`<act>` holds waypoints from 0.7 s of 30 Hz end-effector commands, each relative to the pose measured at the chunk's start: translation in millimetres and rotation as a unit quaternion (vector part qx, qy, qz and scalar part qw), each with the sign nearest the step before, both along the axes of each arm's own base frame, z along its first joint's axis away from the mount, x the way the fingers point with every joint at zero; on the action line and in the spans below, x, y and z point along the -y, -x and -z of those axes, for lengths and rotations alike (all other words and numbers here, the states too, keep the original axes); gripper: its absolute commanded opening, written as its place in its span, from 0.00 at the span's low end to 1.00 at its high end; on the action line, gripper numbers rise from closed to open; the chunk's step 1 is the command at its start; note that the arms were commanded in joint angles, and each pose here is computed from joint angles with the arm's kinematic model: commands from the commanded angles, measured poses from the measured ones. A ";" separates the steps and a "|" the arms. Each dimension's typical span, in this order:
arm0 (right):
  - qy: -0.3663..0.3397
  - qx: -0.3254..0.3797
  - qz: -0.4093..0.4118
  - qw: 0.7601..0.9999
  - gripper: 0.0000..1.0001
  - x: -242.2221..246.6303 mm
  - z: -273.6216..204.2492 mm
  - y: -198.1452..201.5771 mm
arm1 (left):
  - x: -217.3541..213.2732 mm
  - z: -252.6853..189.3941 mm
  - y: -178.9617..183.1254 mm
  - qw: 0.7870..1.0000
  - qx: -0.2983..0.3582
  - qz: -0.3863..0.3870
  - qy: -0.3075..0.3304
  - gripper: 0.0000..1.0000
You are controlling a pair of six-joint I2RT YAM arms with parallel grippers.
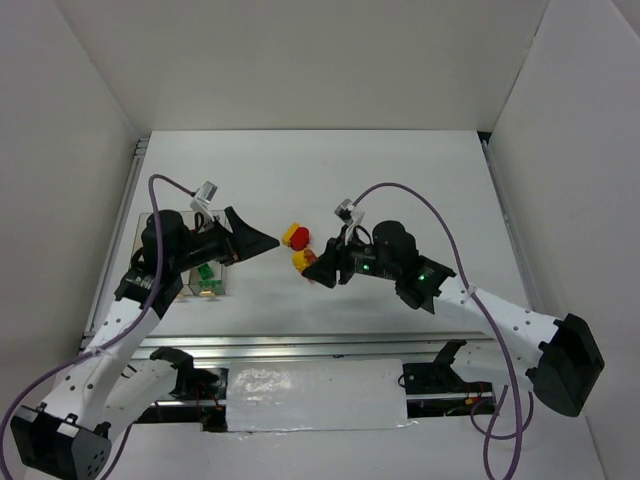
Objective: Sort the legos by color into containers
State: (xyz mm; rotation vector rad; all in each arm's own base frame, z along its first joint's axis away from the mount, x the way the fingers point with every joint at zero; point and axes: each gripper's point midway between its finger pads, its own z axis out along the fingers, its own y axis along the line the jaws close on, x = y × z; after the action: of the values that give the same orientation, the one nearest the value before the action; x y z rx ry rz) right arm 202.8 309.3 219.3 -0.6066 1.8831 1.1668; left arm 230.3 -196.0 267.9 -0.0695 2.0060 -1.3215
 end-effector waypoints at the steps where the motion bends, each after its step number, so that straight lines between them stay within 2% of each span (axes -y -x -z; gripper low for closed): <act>1: -0.031 0.052 -0.008 0.998 0.00 -17.5 -40.3 4.8 | 12.6 -35.1 1.8 0.999 0.010 -0.006 0.048 0.99; 7: -0.011 0.068 0.010 0.998 0.00 -32.3 -51.2 4.3 | 17.9 -15.9 2.1 0.999 -0.014 -0.033 0.007 1.00; 14: 0.018 0.074 0.027 0.997 0.00 -47.5 -51.4 -4.4 | 27.4 -2.9 4.0 0.999 -0.023 -0.024 -0.021 0.99; 16: 0.014 0.078 0.025 0.997 0.00 -49.9 -55.0 -2.3 | 28.8 0.9 2.4 0.999 -0.026 -0.021 -0.025 0.96; 19: 0.015 0.080 0.039 0.996 0.00 -49.9 -56.2 -6.7 | 32.1 1.1 2.2 1.000 -0.020 -0.014 -0.018 0.77; 20: 0.017 0.078 0.043 0.996 0.00 -50.0 -54.4 -8.2 | 32.4 2.0 2.0 1.000 -0.019 -0.013 -0.018 0.67; 21: 0.018 0.079 0.046 0.996 0.01 -50.6 -54.8 -9.5 | 32.3 3.6 1.9 1.000 -0.020 -0.012 -0.021 0.38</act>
State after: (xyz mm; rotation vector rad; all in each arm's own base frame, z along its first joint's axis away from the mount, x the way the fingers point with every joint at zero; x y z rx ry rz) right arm 202.1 355.3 245.7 -0.6482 1.8510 1.0176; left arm 223.7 -226.2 249.5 -0.1536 2.1228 -1.2734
